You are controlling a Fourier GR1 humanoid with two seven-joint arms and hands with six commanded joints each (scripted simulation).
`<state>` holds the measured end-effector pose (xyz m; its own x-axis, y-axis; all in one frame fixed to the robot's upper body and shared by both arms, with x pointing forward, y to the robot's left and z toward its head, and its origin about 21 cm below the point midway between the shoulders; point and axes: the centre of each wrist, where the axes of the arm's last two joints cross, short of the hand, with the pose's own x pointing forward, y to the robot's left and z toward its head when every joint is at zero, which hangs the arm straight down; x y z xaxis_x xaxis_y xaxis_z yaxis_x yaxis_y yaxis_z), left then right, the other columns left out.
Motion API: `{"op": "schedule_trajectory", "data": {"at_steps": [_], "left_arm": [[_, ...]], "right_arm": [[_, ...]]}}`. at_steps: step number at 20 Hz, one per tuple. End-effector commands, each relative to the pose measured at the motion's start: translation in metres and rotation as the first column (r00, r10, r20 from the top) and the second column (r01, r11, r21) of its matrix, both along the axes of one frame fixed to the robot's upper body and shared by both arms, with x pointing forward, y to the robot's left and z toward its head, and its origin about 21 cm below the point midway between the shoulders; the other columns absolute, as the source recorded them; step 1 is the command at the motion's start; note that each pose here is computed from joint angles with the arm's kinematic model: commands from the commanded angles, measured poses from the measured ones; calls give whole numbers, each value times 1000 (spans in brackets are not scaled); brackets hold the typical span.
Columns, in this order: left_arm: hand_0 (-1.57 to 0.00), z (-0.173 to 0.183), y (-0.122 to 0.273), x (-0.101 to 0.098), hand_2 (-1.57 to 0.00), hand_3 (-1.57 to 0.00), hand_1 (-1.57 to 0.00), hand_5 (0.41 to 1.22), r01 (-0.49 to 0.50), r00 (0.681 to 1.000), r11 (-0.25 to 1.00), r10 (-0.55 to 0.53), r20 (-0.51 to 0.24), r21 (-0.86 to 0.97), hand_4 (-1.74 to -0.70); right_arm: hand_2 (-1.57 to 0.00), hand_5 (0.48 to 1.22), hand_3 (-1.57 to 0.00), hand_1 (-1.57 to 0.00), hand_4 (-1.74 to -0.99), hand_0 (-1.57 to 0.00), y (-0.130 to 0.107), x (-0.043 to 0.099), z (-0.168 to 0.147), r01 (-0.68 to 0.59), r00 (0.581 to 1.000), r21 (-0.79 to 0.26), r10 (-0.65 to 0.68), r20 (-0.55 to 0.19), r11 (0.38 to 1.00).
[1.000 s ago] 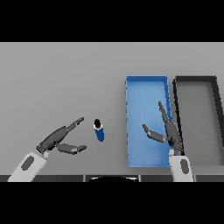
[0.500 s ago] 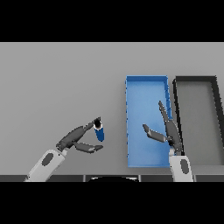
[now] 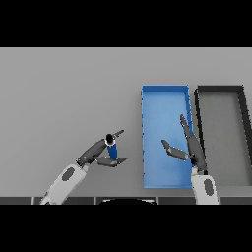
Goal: Pick up the blue pipe and place it into the blue bin.
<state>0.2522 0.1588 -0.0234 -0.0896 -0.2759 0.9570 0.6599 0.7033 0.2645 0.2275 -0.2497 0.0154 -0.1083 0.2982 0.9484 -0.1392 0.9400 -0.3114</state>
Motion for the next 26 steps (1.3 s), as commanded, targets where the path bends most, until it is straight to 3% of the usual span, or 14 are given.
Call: {"op": "schedule_trajectory", "data": {"at_steps": [1, 4, 5, 7, 9, 11, 12, 17, 21, 26], "left_arm": [[1, -1, -2, 2, -87, -44, 1, 567, 3, 1000, 1000, -3, -7, -20, -1137], [-39, 1, -10, 4, -417, -345, -248, 675, 6, 998, 993, -13, -57, -120, -1268], [-179, -1, -11, 3, -578, -590, -411, 784, 0, 998, 990, -9, -62, -139, -1301], [-648, -2, -16, -1, -936, -914, -828, 941, -12, 998, 988, 1, -68, -152, -1450], [-981, -4, -22, -5, -1164, -1112, -1095, 1042, 1, 999, 985, -9, -48, -171, -1551], [-1193, -2, -27, -8, -1311, -1258, -1266, 1106, 18, 999, 986, -26, -45, -168, -1617], [-1269, -1, -25, -6, -1363, -1320, -1327, 1129, 17, 999, 988, -24, -40, -155, -1586], [-1472, 4, -32, -10, -1503, -1489, -1491, 1191, 34, 999, 985, -30, 30, -169, -1502], [-1530, 26, -46, -9, -1543, -1537, -1538, 1209, 77, 991, 957, -42, 128, -281, -1482], [-1558, 54, -58, -2, -1562, -1560, -1560, 1217, 112, 983, 952, -64, 175, -283, -1474]], "right_arm": [[1, 550, 1, 1, -1188, 1, 0, -2, 0, -2, 1000, -4, 2, 5, 1000], [1, 560, 1, 1, -1196, 1, -1, -3, 0, -3, 1000, -6, 3, 10, 1000], [1, 560, 1, 1, -1192, 1, -1, -4, 0, 1, 1000, -6, -1, 3, 1000], [1, 562, 1, 1, -1189, 1, 0, -2, -2, -2, 1000, -7, 2, 2, 1000], [1, 562, 1, 1, -1182, 1, -4, -3, 0, 6, 1000, -10, -6, 7, 1000], [1, 561, 1, 1, -1178, 1, 0, -3, -1, 1, 1000, -14, -1, 6, 1000], [1, 560, 1, 1, -1176, 1, 2, 2, 1, 3, 1000, -19, -3, 4, 1000], [1, 556, 1, 1, -1166, 1, 0, -3, -4, -2, 1000, -19, 1, -3, 1000], [1, 550, 1, 1, -1151, 1, -2, -2, 2, 1, 1000, -28, -1, -1, 1000], [1, 561, 1, 1, -1129, 1, -1, -1, 0, 5, 1000, -47, -5, -8, 999]]}}
